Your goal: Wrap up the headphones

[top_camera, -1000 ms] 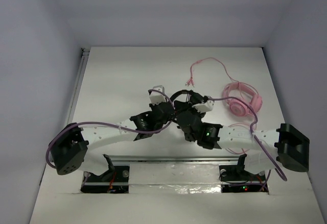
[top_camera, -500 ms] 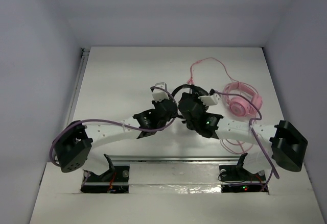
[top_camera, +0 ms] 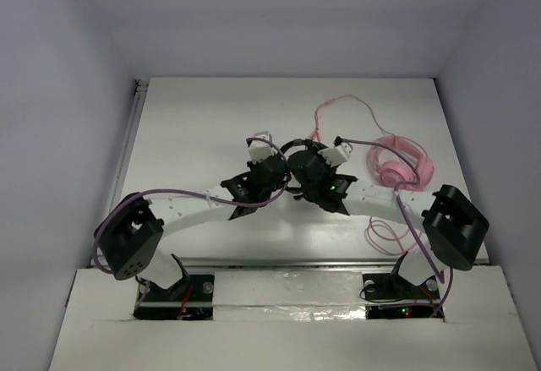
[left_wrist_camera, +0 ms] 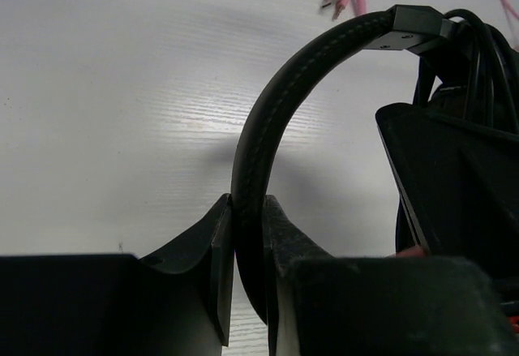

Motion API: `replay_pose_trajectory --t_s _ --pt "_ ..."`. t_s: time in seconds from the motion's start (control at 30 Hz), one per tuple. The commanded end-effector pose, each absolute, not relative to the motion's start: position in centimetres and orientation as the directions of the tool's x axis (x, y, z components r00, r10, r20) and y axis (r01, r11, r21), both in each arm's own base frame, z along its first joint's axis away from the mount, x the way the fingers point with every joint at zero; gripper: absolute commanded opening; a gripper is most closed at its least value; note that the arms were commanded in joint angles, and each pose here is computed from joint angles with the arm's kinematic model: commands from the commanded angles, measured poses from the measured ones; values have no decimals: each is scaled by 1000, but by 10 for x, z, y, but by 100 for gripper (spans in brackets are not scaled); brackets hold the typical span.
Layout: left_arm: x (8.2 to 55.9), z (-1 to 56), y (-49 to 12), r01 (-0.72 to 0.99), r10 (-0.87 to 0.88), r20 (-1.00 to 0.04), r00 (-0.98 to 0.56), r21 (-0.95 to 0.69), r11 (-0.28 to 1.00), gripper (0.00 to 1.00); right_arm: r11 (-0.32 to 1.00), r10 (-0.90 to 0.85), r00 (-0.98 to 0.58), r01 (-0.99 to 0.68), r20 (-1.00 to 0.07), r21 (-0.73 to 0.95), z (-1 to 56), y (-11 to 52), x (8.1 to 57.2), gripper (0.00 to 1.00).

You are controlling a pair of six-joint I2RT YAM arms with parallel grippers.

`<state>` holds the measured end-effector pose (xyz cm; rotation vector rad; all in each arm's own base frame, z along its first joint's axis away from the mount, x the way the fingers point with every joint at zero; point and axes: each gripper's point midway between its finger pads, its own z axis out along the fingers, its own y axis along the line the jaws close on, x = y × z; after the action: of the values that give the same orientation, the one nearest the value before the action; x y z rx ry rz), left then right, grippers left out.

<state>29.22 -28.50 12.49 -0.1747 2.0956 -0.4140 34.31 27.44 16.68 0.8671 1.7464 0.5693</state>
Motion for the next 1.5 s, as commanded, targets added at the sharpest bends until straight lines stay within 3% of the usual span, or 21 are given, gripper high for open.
replay_pose_trajectory --t_s 0.0,0.1,0.17,0.33,0.4,0.5,0.87,1.1,1.33,1.47 --pt "270 152 -338 243 -206 -777 -596 -418 875 0 775 630 -318 314 -708 549 121 277 325 12" --pt "277 145 -332 230 -212 -772 -599 -419 878 0 815 577 -372 327 -727 479 108 270 317 16" --pt "278 137 -330 224 -212 -765 -608 -421 879 0 842 538 -406 311 -739 442 104 269 312 31" --pt "275 129 -338 244 -211 -738 -641 -457 855 0 859 511 -448 307 -733 410 101 269 307 32" --pt "273 121 -339 248 -201 -721 -663 -464 850 0 870 493 -481 279 -725 406 99 276 305 40" --pt "274 115 -338 251 -195 -701 -686 -480 840 0 882 469 -523 241 -712 404 109 285 303 44" --pt "273 105 -328 251 -180 -696 -695 -470 846 0 841 442 -645 56 -624 538 147 326 292 49" --pt "271 97 -320 242 -156 -697 -699 -436 867 0 745 554 -587 32 -590 667 175 318 299 59" --pt "268 96 -320 252 -148 -694 -704 -439 863 0 687 589 -559 -33 -583 726 202 313 316 57" --pt "273 98 -323 257 -132 -704 -698 -418 871 0 654 545 -603 -129 -582 745 227 329 311 62"
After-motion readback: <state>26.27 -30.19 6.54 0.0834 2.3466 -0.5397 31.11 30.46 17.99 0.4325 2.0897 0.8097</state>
